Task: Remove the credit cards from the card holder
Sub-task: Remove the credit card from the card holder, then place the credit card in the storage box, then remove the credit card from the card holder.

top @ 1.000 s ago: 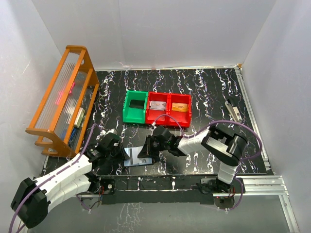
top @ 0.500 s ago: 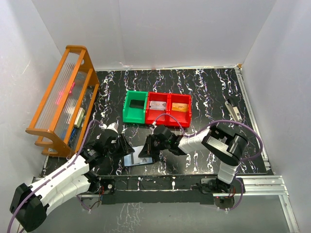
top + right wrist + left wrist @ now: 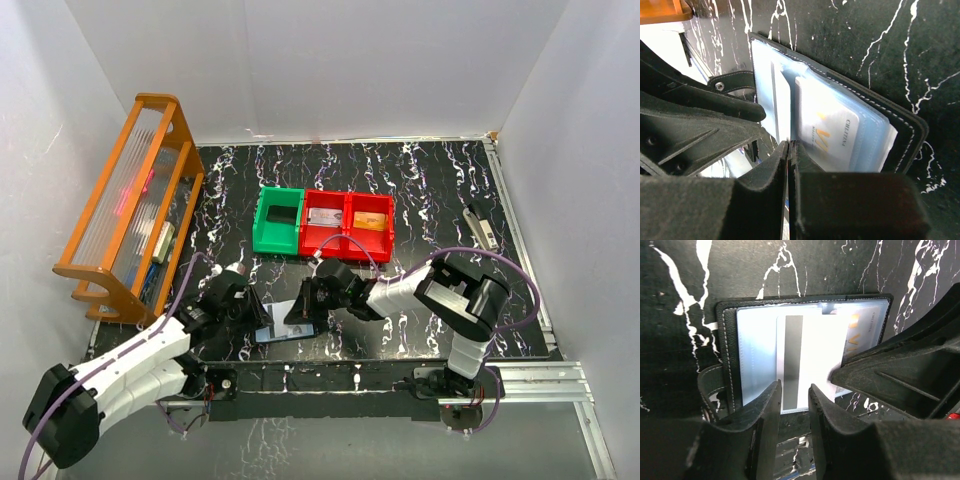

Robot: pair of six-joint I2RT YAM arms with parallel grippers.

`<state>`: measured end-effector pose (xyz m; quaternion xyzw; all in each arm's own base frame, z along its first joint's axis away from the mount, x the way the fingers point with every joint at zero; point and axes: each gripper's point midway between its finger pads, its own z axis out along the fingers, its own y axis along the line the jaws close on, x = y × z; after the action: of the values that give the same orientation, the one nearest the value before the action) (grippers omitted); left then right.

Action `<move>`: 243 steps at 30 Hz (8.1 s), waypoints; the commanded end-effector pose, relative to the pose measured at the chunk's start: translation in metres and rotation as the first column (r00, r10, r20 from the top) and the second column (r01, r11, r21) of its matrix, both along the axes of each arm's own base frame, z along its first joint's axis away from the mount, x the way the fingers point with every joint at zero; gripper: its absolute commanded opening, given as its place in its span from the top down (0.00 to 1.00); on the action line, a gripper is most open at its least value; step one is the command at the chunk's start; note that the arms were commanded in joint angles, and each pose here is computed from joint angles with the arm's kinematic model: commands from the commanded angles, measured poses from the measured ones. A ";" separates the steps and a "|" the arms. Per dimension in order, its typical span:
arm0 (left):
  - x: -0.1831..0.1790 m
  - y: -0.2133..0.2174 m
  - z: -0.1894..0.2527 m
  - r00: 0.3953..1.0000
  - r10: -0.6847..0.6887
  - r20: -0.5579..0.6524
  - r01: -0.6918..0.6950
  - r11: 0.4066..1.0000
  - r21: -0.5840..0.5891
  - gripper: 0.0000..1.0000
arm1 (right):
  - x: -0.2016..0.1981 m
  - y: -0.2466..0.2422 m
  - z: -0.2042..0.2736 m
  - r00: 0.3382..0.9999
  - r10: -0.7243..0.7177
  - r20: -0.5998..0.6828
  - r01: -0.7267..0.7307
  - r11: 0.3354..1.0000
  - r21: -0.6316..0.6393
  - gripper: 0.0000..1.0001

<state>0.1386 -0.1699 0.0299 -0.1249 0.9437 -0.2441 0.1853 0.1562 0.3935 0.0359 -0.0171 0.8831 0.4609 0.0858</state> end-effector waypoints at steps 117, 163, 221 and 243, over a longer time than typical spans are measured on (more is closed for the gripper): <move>0.012 0.014 0.062 0.989 -0.063 0.136 0.052 0.995 0.085 0.01 | 0.322 -0.109 0.053 0.043 0.941 0.337 0.289 0.311 -0.905 0.90; 0.011 -0.053 0.065 0.994 -0.085 0.063 0.099 0.958 -0.271 0.08 | 0.071 -0.088 0.122 0.899 -0.169 0.403 0.100 0.977 0.186 0.53; 0.002 -0.025 0.000 0.993 0.087 -0.077 -0.099 0.981 -0.167 0.57 | 0.010 -0.050 -0.029 0.991 -0.102 0.081 0.109 0.990 -0.088 0.83; 0.015 -0.014 -0.015 0.977 0.212 0.006 -0.206 0.954 -0.219 1.00 | 0.001 -0.040 -0.037 0.997 -0.072 0.017 0.072 0.997 -0.038 0.83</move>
<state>0.1508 -0.1897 0.0177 -0.2328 0.8905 -0.3387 0.1953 0.1665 0.3681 0.0306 0.0006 0.8654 0.4854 0.1248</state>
